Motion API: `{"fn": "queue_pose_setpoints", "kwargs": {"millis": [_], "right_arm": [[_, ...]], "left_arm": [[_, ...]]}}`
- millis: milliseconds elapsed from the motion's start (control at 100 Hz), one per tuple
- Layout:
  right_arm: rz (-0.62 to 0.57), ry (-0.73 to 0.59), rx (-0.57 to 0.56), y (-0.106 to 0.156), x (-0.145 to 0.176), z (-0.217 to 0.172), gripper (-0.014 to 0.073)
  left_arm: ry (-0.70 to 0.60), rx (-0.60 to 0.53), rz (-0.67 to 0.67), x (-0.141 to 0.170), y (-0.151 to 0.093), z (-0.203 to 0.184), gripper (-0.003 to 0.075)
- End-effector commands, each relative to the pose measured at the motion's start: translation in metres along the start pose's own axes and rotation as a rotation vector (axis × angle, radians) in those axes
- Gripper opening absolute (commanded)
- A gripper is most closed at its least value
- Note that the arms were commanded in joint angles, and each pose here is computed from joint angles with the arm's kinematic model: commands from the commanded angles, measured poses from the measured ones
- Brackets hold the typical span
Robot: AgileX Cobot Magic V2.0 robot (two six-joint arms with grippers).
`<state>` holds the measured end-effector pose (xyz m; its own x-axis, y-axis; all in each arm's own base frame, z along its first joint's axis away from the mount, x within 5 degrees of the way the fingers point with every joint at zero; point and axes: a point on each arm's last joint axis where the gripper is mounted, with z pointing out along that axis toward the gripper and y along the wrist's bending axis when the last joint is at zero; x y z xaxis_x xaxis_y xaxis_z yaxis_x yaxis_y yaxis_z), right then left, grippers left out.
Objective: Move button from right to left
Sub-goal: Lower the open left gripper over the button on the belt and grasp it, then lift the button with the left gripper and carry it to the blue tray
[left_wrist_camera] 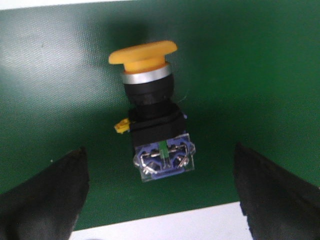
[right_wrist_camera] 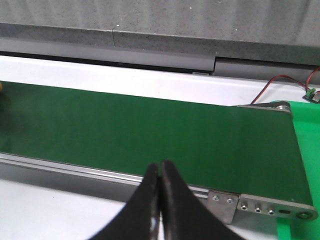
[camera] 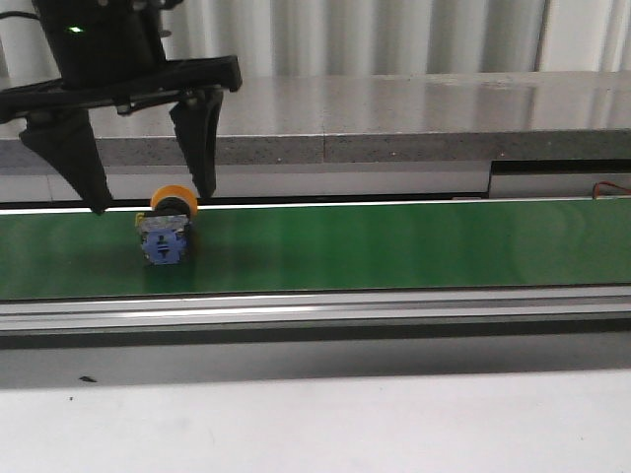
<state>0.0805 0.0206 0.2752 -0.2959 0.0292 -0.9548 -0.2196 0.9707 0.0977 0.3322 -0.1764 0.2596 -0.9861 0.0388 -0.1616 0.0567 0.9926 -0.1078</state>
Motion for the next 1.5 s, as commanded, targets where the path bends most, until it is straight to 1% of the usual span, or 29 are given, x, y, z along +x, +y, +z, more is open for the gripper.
{"fn": "queue_pose_setpoints", "kwargs": {"millis": [0,60,200,230,270,320,350,360,380,420,440,450,490,540,590,740,910,1050,1170,1280,1410,1490], "right_arm": [[-0.018,-0.104,-0.009,0.002,-0.015,-0.003,-0.0068],[-0.018,-0.104,-0.009,0.002,-0.015,-0.003,-0.0068],[-0.018,-0.104,-0.009,0.002,-0.015,-0.003,-0.0068],[-0.018,-0.104,-0.009,0.002,-0.015,-0.003,-0.0068],[-0.018,-0.104,-0.009,0.002,-0.015,-0.003,-0.0068],[-0.018,-0.104,-0.009,0.002,-0.015,-0.003,-0.0068],[-0.018,-0.104,-0.009,0.002,-0.015,-0.003,-0.0068],[-0.018,-0.104,-0.009,0.002,-0.015,-0.003,-0.0068],[-0.018,-0.104,-0.009,0.002,-0.015,-0.003,-0.0068],[-0.018,-0.104,-0.009,0.002,-0.015,-0.003,-0.0068],[-0.018,-0.104,-0.009,0.002,-0.015,-0.003,-0.0068],[-0.018,-0.104,-0.009,0.002,-0.015,-0.003,-0.0068],[-0.018,-0.104,-0.009,0.002,-0.015,-0.003,-0.0068],[-0.018,-0.104,-0.009,0.002,-0.015,-0.003,-0.0068],[-0.018,-0.104,-0.009,0.002,-0.015,-0.003,-0.0068],[-0.018,-0.104,-0.009,0.002,-0.015,-0.003,-0.0068],[-0.018,-0.104,-0.009,0.002,-0.015,-0.003,-0.0068],[-0.018,-0.104,-0.009,0.002,-0.015,-0.003,-0.0068],[-0.018,-0.104,-0.009,0.002,-0.016,-0.003,-0.0068],[-0.018,-0.104,-0.009,0.002,-0.016,-0.003,-0.0068],[-0.018,-0.104,-0.009,0.002,-0.016,-0.003,-0.0068],[-0.018,-0.104,-0.009,0.002,-0.016,-0.003,-0.0068]], "left_arm": [[-0.057,0.014,-0.032,-0.005,-0.003,-0.013,0.0564],[-0.051,-0.02,-0.052,-0.007,-0.001,-0.004,0.0564],[-0.03,-0.042,-0.06,-0.01,-0.001,0.009,0.0563],[-0.03,-0.041,-0.072,-0.01,-0.001,0.01,0.0556],[-0.033,-0.042,-0.077,-0.011,-0.001,0.01,0.0524],[-0.031,-0.043,-0.077,-0.01,-0.001,0.01,0.0455],[-0.026,-0.046,-0.077,-0.01,0.0,0.01,0.0386],[-0.024,-0.047,-0.077,-0.01,0.0,0.01,0.0386],[-0.023,-0.049,-0.076,-0.01,0.0,0.01,0.0325],[-0.021,-0.054,-0.075,-0.009,0.0,0.01,0.0232],[-0.02,-0.057,-0.075,-0.009,0.001,0.01,0.0202],[-0.021,-0.059,-0.073,-0.009,0.001,0.01,0.0174],[-0.021,-0.059,-0.073,-0.009,0.001,0.009,0.0099],[-0.025,-0.063,-0.071,-0.009,0.001,0.008,0.0038],[-0.028,-0.065,-0.069,-0.009,0.002,0.005,0.0005],[-0.055,-0.086,-0.079,-0.009,0.013,-0.011,-0.0004],[-0.098,-0.1,-0.123,-0.013,0.043,-0.034,-0.0004],[-0.102,-0.124,-0.135,-0.016,0.078,-0.05,-0.0004],[-0.084,-0.155,-0.151,-0.017,0.116,-0.059,-0.0004],[-0.072,-0.175,-0.104,-0.019,0.147,-0.063,-0.0004],[-0.065,-0.2,-0.096,-0.018,0.185,-0.068,-0.0004],[-0.055,-0.214,-0.062,-0.015,0.206,-0.071,-0.0004]]}}
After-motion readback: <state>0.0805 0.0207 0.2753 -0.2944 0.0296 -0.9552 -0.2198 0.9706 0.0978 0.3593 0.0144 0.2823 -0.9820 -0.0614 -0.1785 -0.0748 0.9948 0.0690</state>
